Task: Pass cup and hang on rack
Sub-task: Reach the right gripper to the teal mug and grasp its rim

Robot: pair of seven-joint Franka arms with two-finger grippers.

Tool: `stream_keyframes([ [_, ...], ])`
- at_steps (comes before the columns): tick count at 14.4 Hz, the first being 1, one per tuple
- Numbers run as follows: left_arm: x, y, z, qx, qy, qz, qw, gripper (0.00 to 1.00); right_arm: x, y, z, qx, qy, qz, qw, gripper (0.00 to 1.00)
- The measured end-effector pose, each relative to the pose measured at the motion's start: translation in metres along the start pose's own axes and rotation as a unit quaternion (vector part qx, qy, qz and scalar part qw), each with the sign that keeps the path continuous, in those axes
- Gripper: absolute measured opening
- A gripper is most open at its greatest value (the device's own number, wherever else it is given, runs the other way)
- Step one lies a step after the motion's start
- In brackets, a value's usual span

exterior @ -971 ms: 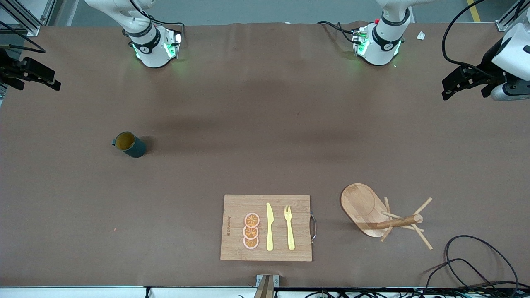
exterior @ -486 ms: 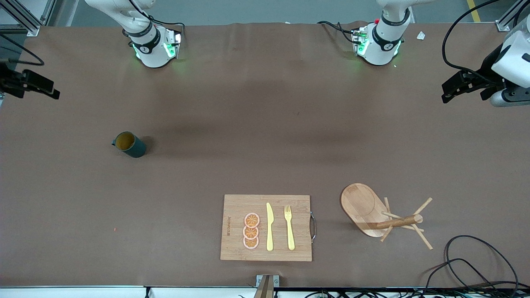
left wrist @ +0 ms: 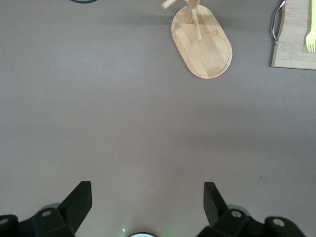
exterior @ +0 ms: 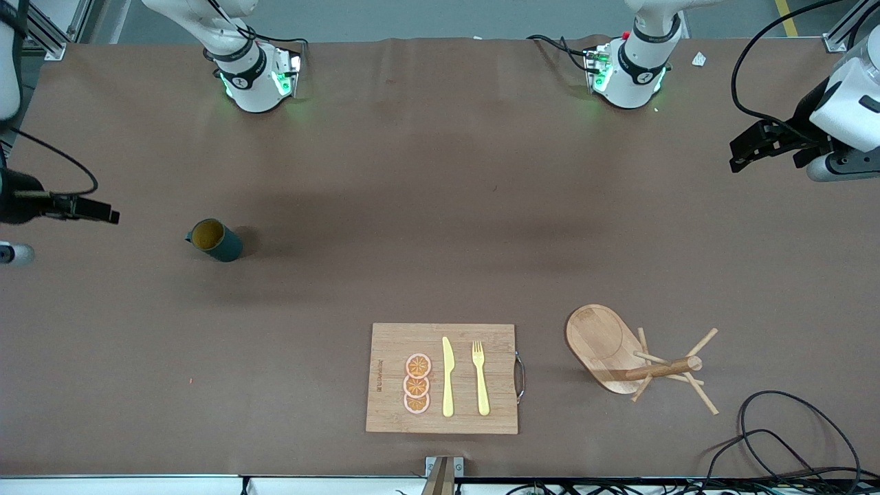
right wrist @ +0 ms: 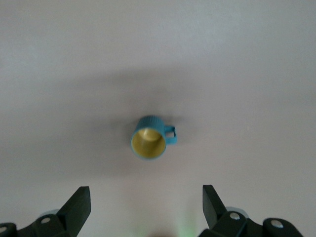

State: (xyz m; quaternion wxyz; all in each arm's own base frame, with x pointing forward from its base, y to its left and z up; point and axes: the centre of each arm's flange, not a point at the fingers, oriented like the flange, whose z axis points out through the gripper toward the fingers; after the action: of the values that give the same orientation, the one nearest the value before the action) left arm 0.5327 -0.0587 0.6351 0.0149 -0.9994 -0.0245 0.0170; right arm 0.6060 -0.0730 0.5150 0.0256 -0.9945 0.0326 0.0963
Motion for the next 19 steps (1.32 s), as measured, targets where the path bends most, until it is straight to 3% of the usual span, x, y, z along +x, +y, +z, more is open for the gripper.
stream_keyframes([
  [4,0.004,0.000,0.007,-0.001,-0.007,0.001,1.000,1.00,0.019,0.033,0.081,0.000,0.021,-0.076,0.997,1.00],
  [7,0.005,0.000,0.009,-0.001,-0.008,0.001,1.000,1.00,0.014,0.049,0.158,-0.001,0.021,-0.127,0.992,1.00],
  [11,0.007,0.001,0.011,-0.001,-0.011,0.002,1.000,1.00,-0.004,0.042,0.223,0.000,0.010,-0.230,0.973,1.00],
  [19,0.008,0.001,0.014,-0.001,-0.013,0.002,1.000,1.00,-0.029,0.013,0.284,-0.002,0.002,-0.267,0.964,1.00],
])
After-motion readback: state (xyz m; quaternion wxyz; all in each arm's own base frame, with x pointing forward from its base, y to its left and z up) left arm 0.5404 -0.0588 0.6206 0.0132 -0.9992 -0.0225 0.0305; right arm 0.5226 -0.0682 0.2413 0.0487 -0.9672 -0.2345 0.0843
